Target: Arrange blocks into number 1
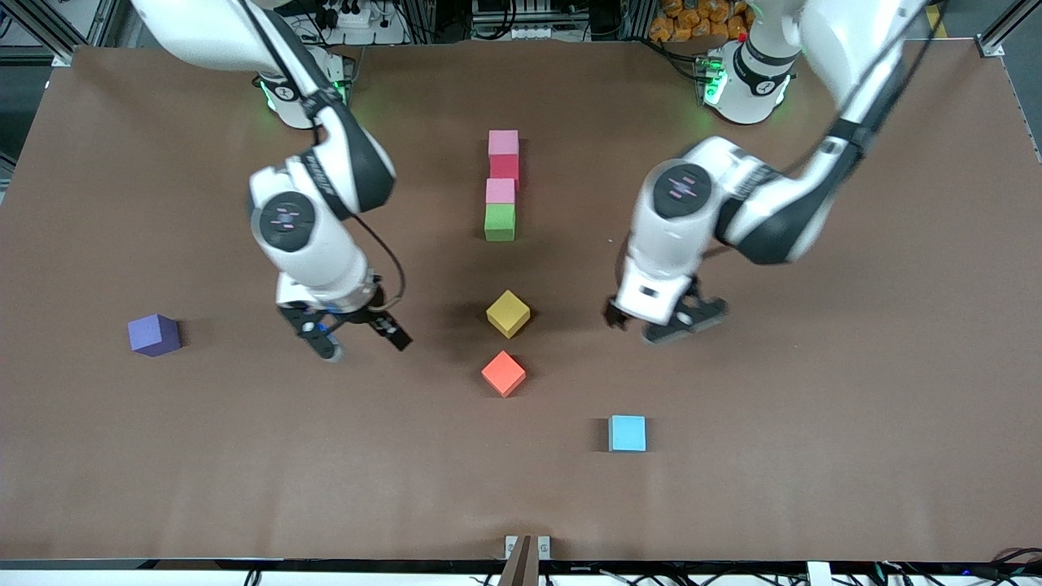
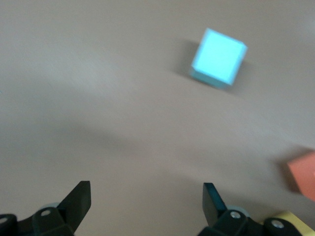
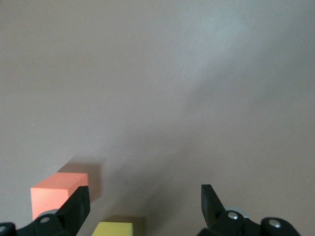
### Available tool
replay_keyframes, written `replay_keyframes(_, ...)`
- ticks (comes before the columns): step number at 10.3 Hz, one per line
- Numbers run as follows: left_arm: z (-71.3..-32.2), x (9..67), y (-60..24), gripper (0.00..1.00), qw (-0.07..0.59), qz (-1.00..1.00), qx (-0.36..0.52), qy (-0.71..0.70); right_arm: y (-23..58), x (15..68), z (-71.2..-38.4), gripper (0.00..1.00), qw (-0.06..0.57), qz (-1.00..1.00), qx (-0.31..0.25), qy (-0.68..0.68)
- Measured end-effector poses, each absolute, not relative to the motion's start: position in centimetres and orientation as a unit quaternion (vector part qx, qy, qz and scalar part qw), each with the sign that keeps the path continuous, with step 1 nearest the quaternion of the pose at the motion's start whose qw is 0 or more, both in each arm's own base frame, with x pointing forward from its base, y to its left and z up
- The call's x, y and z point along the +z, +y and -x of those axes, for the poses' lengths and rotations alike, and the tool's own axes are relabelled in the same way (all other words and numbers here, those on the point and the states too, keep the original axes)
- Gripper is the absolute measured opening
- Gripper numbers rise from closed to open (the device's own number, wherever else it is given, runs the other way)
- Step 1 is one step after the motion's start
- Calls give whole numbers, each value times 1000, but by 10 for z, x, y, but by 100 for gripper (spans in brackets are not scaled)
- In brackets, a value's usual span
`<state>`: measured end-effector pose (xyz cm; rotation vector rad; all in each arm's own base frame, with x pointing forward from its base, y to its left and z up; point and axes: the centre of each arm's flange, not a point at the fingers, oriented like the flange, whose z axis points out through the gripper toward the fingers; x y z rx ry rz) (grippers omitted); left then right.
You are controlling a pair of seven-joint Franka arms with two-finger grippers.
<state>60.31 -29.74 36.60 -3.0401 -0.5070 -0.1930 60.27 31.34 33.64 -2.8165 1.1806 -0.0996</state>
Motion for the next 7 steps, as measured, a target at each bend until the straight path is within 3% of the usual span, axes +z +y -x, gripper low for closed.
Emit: replay_keyframes(7, -649, 372, -176, 100, 47, 991, -49, -112, 445, 267, -587, 100, 36, 936, -44, 348)
